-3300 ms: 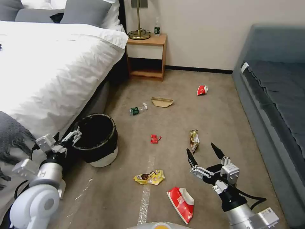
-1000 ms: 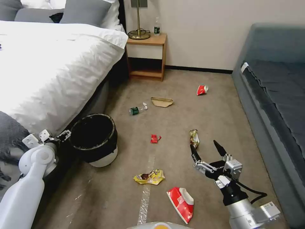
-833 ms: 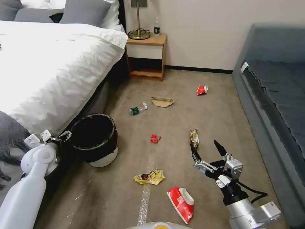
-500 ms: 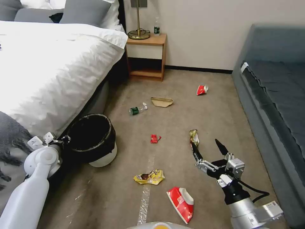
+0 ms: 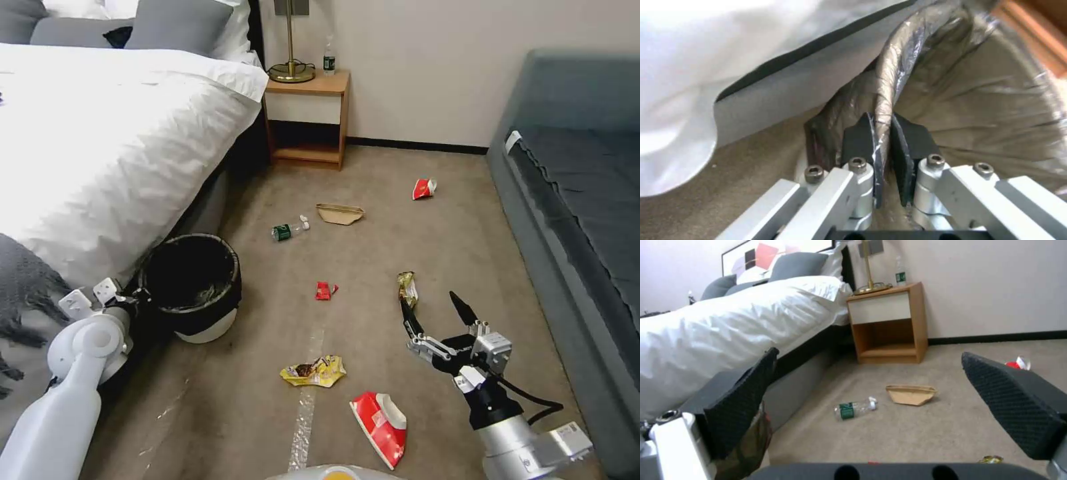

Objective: Pick up the trash can from the floor.

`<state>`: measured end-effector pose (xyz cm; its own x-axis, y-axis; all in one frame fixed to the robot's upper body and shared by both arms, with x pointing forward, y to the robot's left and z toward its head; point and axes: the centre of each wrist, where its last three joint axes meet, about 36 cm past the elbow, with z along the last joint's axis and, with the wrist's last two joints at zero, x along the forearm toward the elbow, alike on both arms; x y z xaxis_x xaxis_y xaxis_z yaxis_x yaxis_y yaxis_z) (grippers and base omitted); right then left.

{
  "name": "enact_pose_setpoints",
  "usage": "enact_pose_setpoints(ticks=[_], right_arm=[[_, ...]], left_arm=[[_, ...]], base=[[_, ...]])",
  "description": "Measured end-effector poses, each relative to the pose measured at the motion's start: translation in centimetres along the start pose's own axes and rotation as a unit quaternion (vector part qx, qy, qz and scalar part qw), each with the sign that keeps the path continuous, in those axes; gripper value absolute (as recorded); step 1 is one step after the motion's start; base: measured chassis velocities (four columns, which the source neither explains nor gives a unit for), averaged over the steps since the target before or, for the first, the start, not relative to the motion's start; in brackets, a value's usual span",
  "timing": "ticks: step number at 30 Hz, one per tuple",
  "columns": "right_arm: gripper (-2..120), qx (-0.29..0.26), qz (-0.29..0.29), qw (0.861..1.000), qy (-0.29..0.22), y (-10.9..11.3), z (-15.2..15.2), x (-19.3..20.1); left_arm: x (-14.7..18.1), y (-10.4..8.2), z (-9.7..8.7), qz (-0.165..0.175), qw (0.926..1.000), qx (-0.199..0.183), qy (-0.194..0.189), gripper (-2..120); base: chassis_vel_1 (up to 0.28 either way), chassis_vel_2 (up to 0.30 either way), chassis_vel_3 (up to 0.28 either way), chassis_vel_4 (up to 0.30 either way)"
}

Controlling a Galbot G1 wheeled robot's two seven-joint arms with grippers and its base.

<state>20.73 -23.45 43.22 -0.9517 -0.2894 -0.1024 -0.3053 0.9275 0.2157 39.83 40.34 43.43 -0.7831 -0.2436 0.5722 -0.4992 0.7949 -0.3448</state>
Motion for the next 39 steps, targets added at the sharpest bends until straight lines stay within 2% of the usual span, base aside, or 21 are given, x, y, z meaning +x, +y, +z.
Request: enact_pose_setpoints(ticks=[4,7,14,24,30,39], right_arm=[[100,0.000,-0.001,1.000,-0.002,0.0,-0.2,0.0],[100,0.001,-0.002,1.000,-0.007,0.0,-0.5,-0.1],[100,0.002,-0.002,1.000,-0.012,0.2,-0.8,-0.1],[100,0.007,-0.002,1.000,-0.014,0.2,-1.2,0.1],[100,0.011,-0.001,1.000,-0.017,0.1,-1.6,0.1],[100,0.012,-0.002,1.000,-0.018,0.1,-1.6,0.1]], left_arm=[[1.7,-1.0,-0.3,0.020,0.9997,-0.005,-0.010,5],[3.7,-2.1,-0.8,0.050,0.9986,-0.004,-0.018,5],[5.9,-3.4,-1.3,0.087,0.9958,0.006,-0.026,5],[8.6,-4.5,-0.9,0.124,0.9916,0.020,-0.029,5],[11.3,-5.4,-0.5,0.160,0.9861,0.024,-0.035,5],[11.8,-5.5,-0.3,0.170,0.9844,0.028,-0.035,5]], base=[[0.000,0.000,0.000,0.000],[0.000,0.000,0.000,0.000],[0.000,0.000,0.000,0.000],[0.000,0.000,0.000,0.000],[0.000,0.000,0.000,0.000],[0.000,0.000,0.000,0.000]])
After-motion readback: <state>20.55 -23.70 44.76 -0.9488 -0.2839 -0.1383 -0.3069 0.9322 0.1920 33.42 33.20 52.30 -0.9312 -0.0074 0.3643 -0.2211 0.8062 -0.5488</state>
